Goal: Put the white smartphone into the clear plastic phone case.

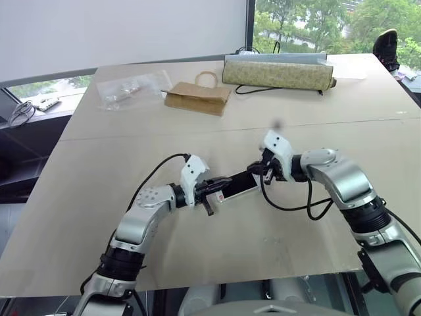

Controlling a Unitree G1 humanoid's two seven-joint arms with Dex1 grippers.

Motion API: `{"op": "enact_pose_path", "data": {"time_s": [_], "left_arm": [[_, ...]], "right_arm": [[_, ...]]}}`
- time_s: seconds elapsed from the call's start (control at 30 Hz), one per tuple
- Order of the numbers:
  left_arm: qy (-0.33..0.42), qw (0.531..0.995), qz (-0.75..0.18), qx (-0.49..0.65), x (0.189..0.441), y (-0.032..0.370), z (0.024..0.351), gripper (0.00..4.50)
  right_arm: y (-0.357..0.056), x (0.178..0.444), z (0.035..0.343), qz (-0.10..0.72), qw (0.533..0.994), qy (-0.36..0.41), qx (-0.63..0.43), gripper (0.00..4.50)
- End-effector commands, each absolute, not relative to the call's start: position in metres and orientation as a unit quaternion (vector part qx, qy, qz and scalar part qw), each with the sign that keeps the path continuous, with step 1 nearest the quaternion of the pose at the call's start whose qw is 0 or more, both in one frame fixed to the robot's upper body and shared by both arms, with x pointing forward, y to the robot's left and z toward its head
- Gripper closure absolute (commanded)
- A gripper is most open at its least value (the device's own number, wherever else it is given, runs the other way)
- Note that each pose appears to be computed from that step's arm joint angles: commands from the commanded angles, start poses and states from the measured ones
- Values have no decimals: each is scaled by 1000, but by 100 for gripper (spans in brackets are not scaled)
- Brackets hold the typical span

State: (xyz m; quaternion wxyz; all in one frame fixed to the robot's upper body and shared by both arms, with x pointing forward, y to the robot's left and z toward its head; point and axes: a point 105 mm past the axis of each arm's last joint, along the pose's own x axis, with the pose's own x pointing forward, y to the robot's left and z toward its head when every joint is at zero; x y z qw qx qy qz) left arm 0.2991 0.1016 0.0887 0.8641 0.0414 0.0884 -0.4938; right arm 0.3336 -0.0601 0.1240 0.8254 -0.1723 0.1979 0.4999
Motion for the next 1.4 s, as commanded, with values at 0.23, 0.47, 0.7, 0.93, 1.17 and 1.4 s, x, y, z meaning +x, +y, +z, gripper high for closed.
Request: {"op": "enact_pose_path", "data": {"time_s": [0.23,0.47,0.7,0.93,1.17,1.4], "left_arm": [[34,875,-481,38,301,108,116,447],[60,871,-485,55,293,119,106,447],[67,875,-475,62,295,119,100,447],[88,881,-459,78,287,150,106,447],[132,863,-474,113,279,146,89,447],[144,856,-482,120,281,129,80,447]], "right_arm": [[-87,351,142,423,859,171,-235,450],[-85,338,134,442,846,181,-239,450],[-78,326,127,471,823,196,-248,450],[-74,320,125,484,813,200,-255,450],[-73,318,123,488,808,201,-261,450],[-70,314,120,496,800,204,-269,450]]}}
